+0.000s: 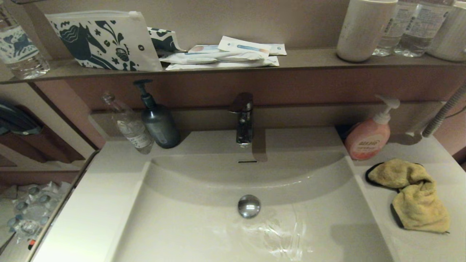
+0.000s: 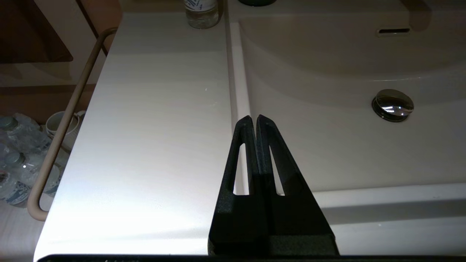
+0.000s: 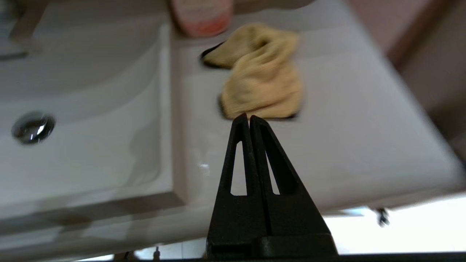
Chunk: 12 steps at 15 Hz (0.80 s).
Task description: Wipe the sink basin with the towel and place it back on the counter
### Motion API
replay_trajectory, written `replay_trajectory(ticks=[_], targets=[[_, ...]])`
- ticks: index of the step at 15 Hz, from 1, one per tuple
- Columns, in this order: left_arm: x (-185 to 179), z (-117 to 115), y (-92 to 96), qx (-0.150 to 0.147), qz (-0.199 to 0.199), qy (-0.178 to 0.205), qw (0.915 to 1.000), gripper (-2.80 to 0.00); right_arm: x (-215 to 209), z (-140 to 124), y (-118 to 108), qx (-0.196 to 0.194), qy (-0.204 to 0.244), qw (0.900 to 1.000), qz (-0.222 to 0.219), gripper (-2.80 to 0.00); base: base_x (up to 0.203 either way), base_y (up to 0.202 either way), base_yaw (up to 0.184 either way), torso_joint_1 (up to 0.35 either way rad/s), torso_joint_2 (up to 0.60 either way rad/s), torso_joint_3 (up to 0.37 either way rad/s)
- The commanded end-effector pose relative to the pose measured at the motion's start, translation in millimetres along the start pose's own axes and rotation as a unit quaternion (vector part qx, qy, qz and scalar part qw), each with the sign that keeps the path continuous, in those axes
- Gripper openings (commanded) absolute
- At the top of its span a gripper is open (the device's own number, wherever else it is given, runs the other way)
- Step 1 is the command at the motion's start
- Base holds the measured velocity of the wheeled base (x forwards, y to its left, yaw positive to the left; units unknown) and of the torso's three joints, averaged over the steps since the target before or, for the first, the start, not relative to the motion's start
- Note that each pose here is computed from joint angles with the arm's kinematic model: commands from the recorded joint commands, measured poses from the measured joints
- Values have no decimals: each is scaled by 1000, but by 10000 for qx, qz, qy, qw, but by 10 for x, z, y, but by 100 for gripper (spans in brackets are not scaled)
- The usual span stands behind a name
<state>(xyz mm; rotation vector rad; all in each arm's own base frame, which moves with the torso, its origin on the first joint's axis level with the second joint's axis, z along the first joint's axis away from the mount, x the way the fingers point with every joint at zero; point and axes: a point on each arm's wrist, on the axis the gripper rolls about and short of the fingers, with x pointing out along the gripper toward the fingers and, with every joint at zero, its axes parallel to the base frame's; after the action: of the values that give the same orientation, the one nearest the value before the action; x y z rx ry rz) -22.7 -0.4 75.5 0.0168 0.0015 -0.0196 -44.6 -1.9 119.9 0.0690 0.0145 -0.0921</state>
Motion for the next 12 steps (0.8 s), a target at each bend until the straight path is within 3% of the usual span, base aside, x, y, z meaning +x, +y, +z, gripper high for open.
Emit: replay_trajectory(ticks=[1,5,12], targets=[[1,0,0,0,-2,7,10000,-280,133,-253,0,-23,-65,9999,139,-280,0,0,0,0,0,0],[1,0,0,0,-2,7,10000,-280,224,-414,7,-508,-208,9978,359,-280,0,0,0,0,0,0],[1,0,0,0,-2,7,10000,-280,225,-446,7,-495,-49,9978,435,-280,0,0,0,0,0,0]])
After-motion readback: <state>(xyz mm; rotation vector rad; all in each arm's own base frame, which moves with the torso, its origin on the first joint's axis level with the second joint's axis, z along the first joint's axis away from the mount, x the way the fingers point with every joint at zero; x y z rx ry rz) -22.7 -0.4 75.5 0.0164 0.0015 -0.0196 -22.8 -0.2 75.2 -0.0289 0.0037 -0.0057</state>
